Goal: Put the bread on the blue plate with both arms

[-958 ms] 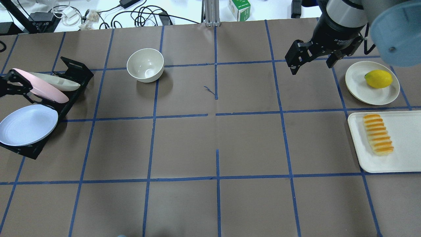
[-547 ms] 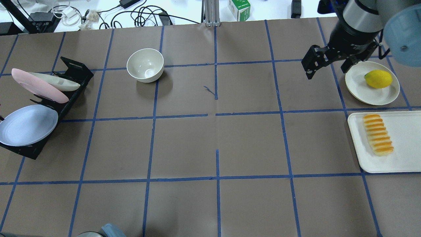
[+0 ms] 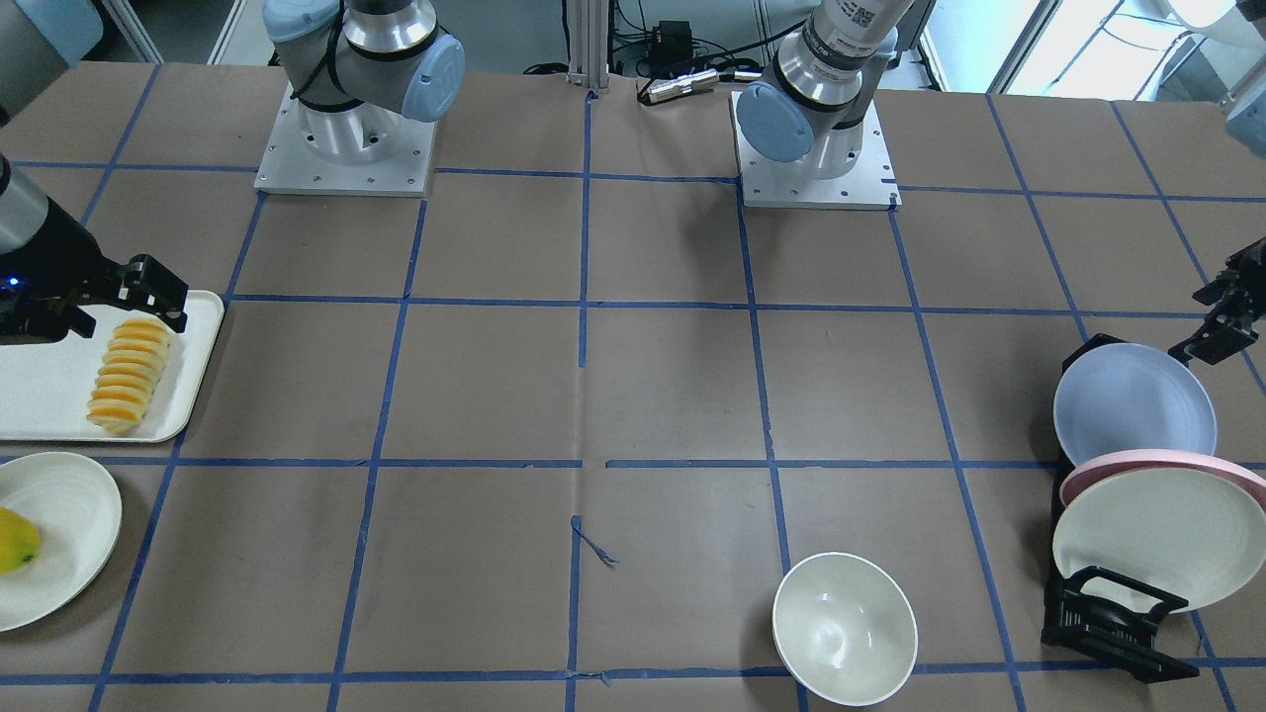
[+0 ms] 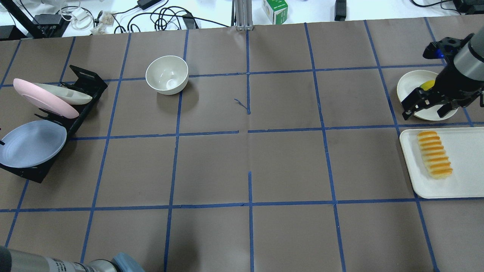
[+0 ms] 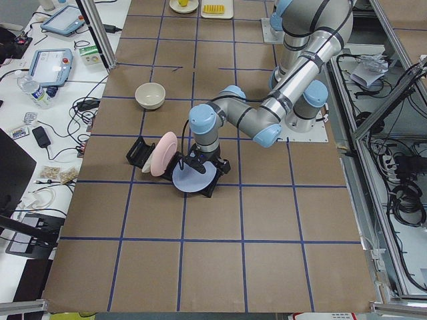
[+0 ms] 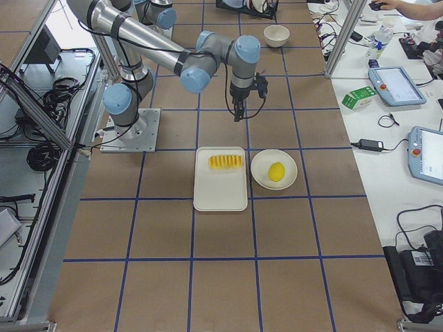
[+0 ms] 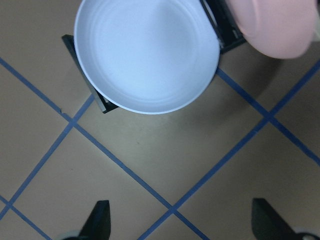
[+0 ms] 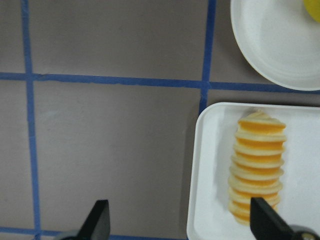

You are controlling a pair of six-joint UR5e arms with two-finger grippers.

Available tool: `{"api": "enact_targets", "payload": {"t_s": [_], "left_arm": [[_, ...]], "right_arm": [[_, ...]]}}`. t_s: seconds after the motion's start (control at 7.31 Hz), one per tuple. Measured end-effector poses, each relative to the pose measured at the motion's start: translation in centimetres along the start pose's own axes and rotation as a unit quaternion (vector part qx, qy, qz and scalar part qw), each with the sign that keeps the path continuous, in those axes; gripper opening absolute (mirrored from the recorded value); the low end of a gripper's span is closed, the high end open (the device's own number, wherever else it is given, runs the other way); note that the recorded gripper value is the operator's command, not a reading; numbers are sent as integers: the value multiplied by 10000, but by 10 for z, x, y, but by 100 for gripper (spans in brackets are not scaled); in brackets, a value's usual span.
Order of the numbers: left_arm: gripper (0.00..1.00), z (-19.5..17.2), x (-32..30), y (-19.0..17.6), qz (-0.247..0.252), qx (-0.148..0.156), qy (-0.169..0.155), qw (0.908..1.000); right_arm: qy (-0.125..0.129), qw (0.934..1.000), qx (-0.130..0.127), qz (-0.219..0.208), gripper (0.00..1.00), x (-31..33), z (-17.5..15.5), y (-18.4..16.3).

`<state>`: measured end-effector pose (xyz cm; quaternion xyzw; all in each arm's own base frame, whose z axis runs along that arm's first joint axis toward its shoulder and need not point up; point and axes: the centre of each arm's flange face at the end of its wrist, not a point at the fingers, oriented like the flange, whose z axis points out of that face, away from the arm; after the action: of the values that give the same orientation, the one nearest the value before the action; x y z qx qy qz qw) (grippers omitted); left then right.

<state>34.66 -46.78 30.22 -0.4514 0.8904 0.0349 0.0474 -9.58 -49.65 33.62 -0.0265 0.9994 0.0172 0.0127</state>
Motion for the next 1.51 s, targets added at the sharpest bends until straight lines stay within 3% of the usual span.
{"api": "enact_targets", "payload": {"t_s": [0.27,0.41,0.68,0.82,1.23,1.37,1.51], "left_arm": [[70,25,4,-19,-65,334,49,9994],[56,35,6,-25,-80,373,57,9993],[13,49,6,-29,-113,307,59,9994],[0,53,5,-29,-122,256,58,9996],[0,55,-1,-29,-135,127,53,9998],[0,51,-5,-27,-132,61,48,9999],[0,47,-10,-26,-139,-5,46,9999]], "right_arm": [[148,9997,200,-31,100,33,46,3],[171,9996,217,31,100,51,66,10],[114,9998,100,132,100,78,102,13],[164,9998,60,73,100,89,118,12],[261,9996,-54,-105,100,99,145,16],[253,9996,-53,-122,87,99,146,16],[244,9996,-55,-111,80,98,146,17]]}}
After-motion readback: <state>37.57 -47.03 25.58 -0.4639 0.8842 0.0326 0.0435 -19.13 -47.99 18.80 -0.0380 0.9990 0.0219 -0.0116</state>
